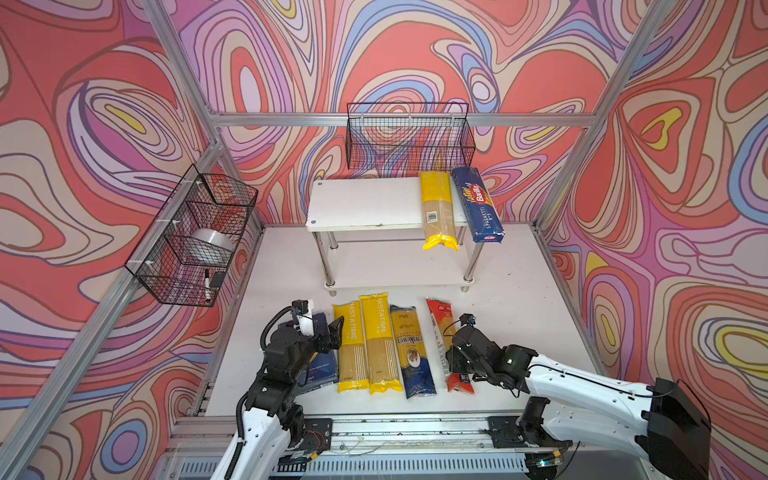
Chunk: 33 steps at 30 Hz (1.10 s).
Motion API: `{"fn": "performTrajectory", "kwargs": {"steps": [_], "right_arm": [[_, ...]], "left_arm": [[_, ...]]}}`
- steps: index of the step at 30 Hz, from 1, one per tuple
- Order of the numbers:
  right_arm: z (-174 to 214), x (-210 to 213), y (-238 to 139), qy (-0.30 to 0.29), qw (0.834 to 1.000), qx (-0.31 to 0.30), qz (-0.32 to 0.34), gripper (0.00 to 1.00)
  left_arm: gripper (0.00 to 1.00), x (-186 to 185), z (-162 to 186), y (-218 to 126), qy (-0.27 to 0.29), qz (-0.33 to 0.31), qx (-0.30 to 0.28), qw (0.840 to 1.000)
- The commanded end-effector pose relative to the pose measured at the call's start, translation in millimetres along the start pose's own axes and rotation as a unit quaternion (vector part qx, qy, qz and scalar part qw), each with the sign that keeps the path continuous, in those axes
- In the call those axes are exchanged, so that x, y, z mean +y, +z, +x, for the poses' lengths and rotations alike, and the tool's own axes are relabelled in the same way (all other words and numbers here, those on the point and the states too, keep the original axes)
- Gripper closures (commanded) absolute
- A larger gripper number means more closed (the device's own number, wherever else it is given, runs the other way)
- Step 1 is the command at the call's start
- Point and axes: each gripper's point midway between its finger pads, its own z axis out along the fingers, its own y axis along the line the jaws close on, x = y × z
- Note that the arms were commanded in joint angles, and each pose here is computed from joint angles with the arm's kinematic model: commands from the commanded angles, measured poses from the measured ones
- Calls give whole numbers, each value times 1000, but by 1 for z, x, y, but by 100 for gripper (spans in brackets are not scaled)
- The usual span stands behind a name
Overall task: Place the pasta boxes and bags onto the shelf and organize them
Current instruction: 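Lift the red-and-yellow bag with the right gripper, tilting it upright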
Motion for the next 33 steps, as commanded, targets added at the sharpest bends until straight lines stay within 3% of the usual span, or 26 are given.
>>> {"fn": "performTrajectory", "kwargs": {"steps": [1,6,12,19,33], "right_arm": [[-40,49,-30,-25,994,-62,-84,83],[-52,73,-50,-35,988,-80,-131,83],[-51,121,-78,-89,972,-93,-198,83],[-54,161,-109,-135,965,-110,-194,83],[-83,192,-147,-145,956,-160,-197,82]], "left_arm": [[0,-4,-8,-1,6,5,-10,1000],[0,-3,-9,-1,5,3,-12,1000],[0,-5,-9,-1,6,9,-10,1000],[0,-4,-7,0,5,8,-8,1000],[0,-5,-8,-1,6,10,-10,1000]]}}
